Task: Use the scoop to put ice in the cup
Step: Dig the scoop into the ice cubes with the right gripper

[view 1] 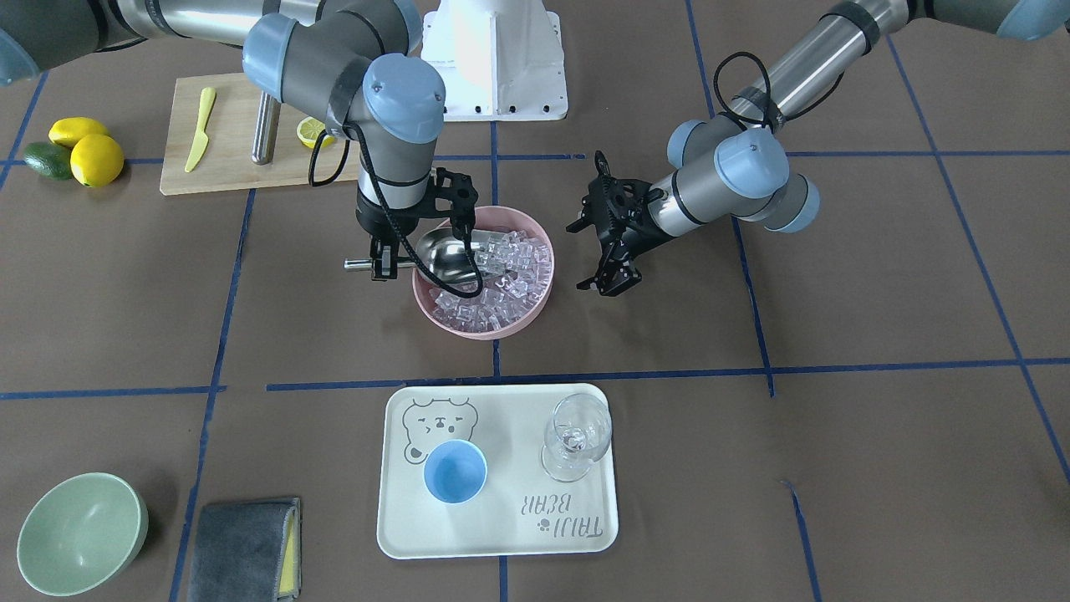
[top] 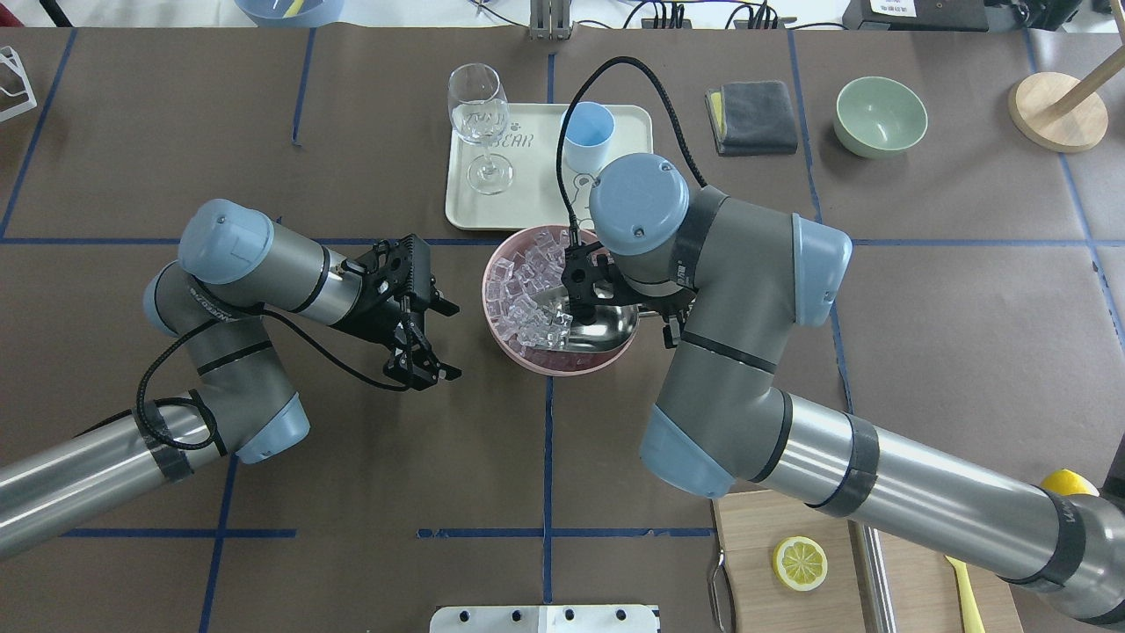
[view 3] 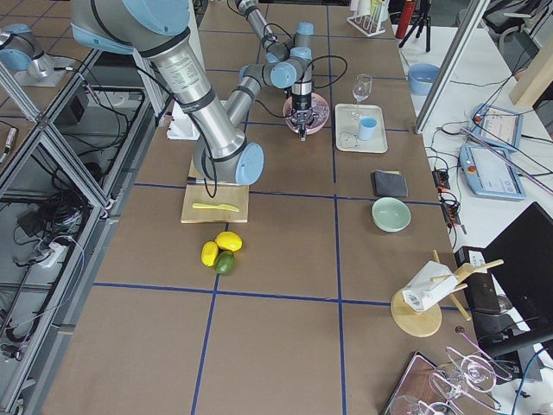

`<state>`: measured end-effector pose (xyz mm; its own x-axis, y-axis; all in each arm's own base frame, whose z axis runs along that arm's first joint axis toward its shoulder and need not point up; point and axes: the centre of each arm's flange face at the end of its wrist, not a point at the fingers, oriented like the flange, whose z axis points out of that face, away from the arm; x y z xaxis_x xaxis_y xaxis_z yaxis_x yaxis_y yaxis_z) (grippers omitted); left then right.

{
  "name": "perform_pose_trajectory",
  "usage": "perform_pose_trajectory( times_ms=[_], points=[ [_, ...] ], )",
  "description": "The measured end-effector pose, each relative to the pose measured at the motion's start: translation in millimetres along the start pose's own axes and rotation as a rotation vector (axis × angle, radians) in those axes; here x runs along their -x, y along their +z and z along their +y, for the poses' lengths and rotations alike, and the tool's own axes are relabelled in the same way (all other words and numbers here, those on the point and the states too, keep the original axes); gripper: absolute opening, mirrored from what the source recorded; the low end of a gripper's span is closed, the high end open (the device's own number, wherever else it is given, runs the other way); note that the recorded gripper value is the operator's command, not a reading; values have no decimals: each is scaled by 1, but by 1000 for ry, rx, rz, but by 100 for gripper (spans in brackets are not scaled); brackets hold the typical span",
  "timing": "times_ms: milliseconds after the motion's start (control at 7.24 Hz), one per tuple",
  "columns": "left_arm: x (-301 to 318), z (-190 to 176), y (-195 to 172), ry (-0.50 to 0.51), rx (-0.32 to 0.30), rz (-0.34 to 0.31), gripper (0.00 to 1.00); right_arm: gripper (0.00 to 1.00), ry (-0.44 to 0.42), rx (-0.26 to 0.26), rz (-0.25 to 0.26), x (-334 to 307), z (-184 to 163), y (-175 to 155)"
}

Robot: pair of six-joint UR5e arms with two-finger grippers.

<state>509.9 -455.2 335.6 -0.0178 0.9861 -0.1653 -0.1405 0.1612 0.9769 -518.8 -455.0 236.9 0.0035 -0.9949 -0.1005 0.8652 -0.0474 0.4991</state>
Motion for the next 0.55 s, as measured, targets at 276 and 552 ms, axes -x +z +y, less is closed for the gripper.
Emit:
perform_pose_trajectory(
  times_ms=[276, 552],
  points=[
    [0, 0, 0, 0, 0, -1, 100, 0, 18, -68, 1, -2, 4, 2],
    [2, 0, -2, -1, 0, -3, 100, 0, 35, -138, -9, -6, 12, 4]
  ],
)
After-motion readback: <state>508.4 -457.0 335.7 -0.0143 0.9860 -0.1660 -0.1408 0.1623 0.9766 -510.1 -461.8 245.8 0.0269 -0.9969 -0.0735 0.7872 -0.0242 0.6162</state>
